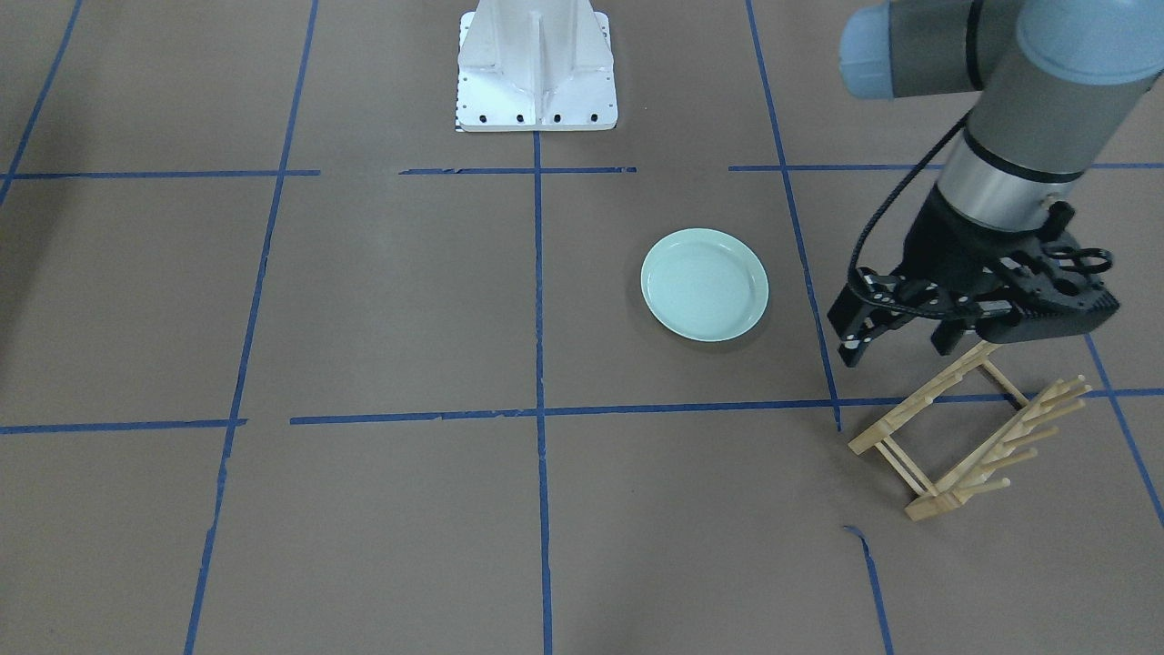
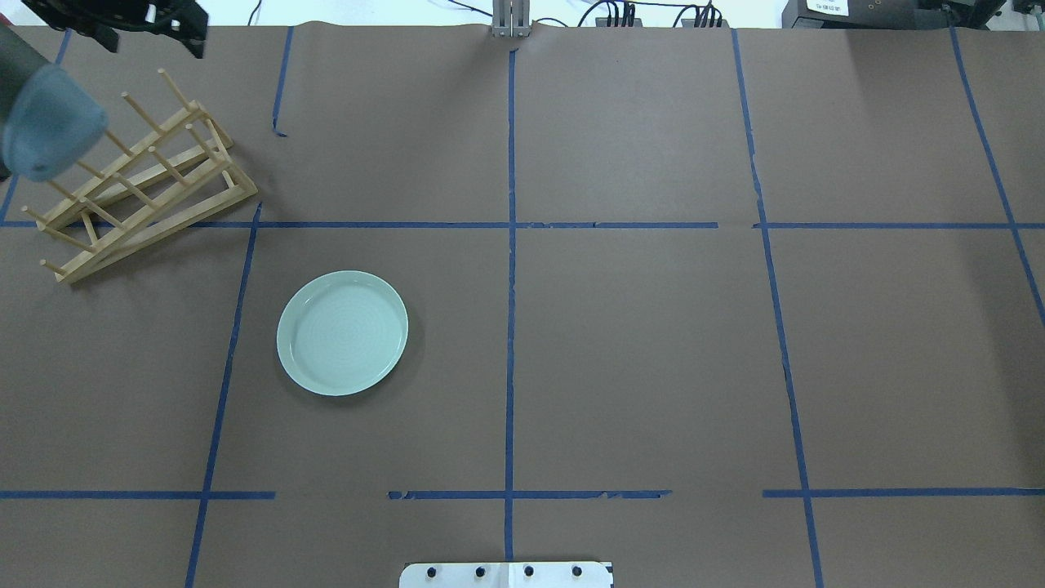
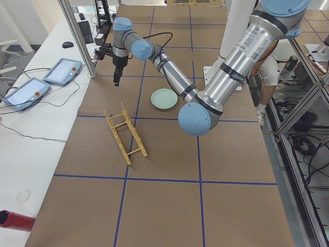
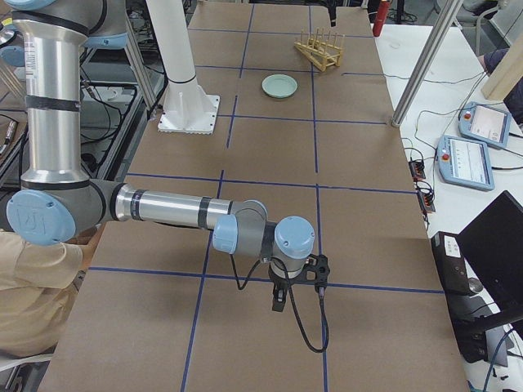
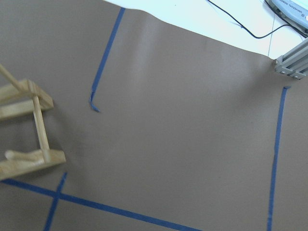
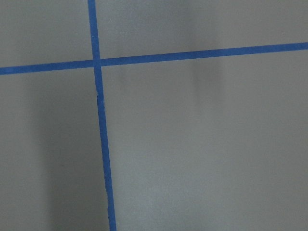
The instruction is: Place plate on table
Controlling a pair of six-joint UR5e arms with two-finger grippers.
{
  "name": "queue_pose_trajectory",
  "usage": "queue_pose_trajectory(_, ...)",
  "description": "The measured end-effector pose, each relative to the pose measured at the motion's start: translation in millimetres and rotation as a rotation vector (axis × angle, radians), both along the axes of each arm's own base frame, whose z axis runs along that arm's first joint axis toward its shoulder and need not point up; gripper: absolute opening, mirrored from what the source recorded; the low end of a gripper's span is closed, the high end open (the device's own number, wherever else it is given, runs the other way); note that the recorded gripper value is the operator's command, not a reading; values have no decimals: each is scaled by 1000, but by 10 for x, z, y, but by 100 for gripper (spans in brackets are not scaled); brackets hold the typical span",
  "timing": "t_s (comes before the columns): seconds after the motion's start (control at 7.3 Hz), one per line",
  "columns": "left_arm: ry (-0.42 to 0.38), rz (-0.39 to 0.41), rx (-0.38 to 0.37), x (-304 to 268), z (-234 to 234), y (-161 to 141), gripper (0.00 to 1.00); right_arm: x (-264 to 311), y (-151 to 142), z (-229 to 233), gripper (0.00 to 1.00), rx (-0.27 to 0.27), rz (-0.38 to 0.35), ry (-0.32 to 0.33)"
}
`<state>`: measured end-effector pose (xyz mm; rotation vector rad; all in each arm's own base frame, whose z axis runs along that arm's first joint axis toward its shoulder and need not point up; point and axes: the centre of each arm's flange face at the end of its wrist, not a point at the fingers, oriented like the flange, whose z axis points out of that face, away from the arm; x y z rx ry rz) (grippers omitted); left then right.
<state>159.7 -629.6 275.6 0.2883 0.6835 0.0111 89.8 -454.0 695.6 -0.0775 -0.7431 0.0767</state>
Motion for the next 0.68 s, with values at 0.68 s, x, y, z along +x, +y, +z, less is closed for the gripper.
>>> queue_pose_trajectory(0.68,-22,268,24,-2120,2168,601,100,0,0,0,100,0,0,0)
